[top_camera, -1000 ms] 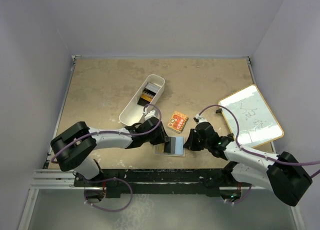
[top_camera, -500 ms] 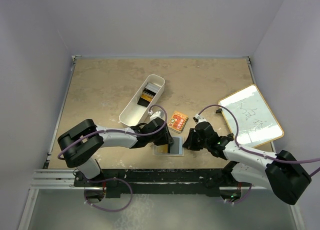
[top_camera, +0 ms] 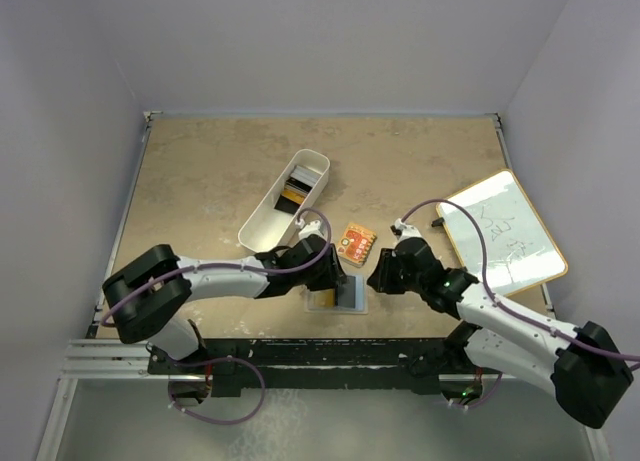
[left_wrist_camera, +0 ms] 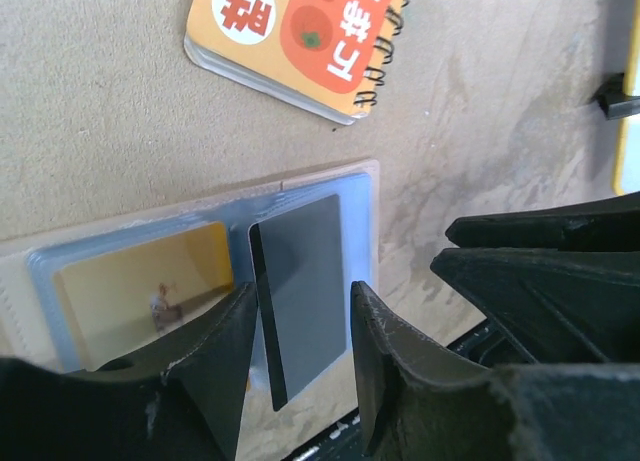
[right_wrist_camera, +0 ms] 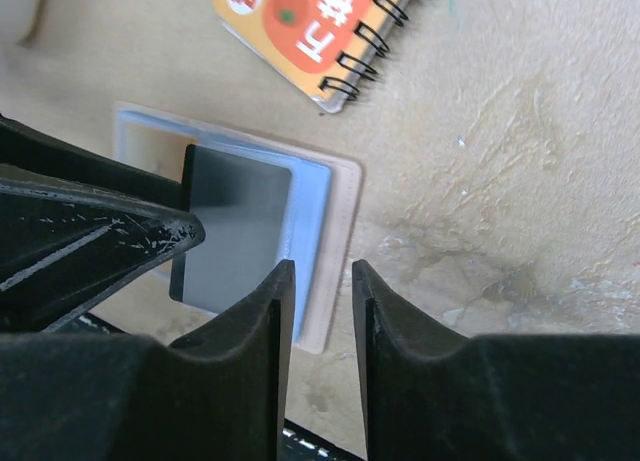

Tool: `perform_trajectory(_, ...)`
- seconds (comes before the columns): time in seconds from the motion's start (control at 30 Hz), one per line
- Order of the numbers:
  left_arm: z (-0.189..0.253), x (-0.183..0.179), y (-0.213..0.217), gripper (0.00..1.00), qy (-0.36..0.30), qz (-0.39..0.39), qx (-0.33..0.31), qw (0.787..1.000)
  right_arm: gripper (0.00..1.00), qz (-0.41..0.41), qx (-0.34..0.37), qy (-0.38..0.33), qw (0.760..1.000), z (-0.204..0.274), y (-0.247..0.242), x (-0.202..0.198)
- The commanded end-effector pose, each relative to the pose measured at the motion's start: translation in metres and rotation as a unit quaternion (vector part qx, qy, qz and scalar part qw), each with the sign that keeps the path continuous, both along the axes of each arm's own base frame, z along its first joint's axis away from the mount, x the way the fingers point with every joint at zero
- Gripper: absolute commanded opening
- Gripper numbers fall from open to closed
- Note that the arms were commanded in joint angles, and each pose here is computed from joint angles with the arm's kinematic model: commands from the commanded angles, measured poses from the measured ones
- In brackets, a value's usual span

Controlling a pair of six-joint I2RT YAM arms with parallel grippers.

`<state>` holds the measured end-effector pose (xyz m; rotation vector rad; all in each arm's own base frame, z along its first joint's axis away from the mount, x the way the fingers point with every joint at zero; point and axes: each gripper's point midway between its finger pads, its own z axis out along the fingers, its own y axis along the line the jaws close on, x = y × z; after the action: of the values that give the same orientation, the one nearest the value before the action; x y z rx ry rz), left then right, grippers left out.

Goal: Put the credit cards into the card holder
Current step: Insert the credit card into the card holder.

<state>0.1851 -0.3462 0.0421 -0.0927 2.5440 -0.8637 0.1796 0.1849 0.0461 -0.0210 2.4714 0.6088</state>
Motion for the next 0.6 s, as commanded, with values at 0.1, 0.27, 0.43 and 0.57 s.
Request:
perform_trajectory(0.1, 0.029, 0.009, 0.021, 0.41, -0.046, 0.025, 0.024, 0.998, 0.41, 0.011, 0.050, -0.024, 0.998, 0.025, 0.017, 0.005)
perform_trajectory(0.27, 0.025, 0.010, 0.052, 0.41, -0.055, 0.049, 0.080, 0.994, 0.47, 0.008, 0.085, -0.010, 0.996, 0.020, 0.028, 0.003)
perform_trajectory(0.43, 0.016, 0.009, 0.079, 0.40, -0.054, 0.070, 0.134, 0.987, 0.47, 0.008, 0.089, 0.005, 0.996, 0.012, 0.032, 0.003)
perform_trajectory(0.57, 0.010, 0.007, 0.089, 0.40, -0.055, 0.072, 0.151, 0.984, 0.47, 0.012, 0.106, 0.015, 0.994, 0.010, 0.039, 0.002)
